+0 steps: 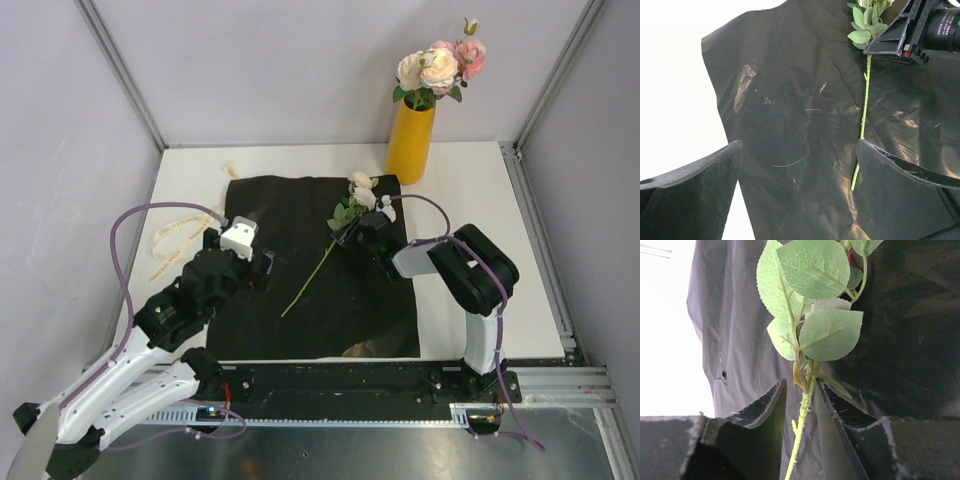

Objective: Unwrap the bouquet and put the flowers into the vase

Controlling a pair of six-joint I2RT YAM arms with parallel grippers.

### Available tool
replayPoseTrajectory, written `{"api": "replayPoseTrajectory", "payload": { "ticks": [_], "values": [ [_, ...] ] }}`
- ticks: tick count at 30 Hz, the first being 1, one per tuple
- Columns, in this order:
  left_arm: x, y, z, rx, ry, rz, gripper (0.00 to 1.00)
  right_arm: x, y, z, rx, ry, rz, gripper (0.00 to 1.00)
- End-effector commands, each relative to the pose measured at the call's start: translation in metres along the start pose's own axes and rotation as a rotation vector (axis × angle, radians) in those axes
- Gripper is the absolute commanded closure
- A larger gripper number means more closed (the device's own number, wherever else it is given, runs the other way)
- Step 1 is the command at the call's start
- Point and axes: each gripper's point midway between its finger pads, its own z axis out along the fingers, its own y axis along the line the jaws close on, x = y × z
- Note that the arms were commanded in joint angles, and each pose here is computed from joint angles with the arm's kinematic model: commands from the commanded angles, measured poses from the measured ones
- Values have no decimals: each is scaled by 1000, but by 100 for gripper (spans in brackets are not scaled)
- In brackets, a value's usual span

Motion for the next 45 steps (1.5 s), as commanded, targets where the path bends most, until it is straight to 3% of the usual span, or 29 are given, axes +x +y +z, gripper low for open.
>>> {"api": "replayPoseTrajectory", "payload": {
  "ticks": [1,13,18,21,31,36,45],
  "values": [
    [-6,2,-1,-6,-31,0,0,-11,-1,8,39,-28,2,66],
    [-7,3,-2,-6,-34,-1,0,-11,-8,19,103,-5,19,65],
    [-7,3,-2,-9,-35,-2,0,-18,2,17,74,-21,-1,92],
    [-7,3,-2,-9,-37,-2,0,-34,19,8,37,-59,-38,99],
    [-7,3,-2,-8,-36,-2,0,-122,123,-64,-199,-323,-225,100],
    [-7,4,-3,-11,-39,-4,0,-167,154,-114,-244,-480,-323,100],
    [-8,4,-3,-9,-41,-3,0,-258,193,-238,-284,-915,-499,100]
  ]
}}
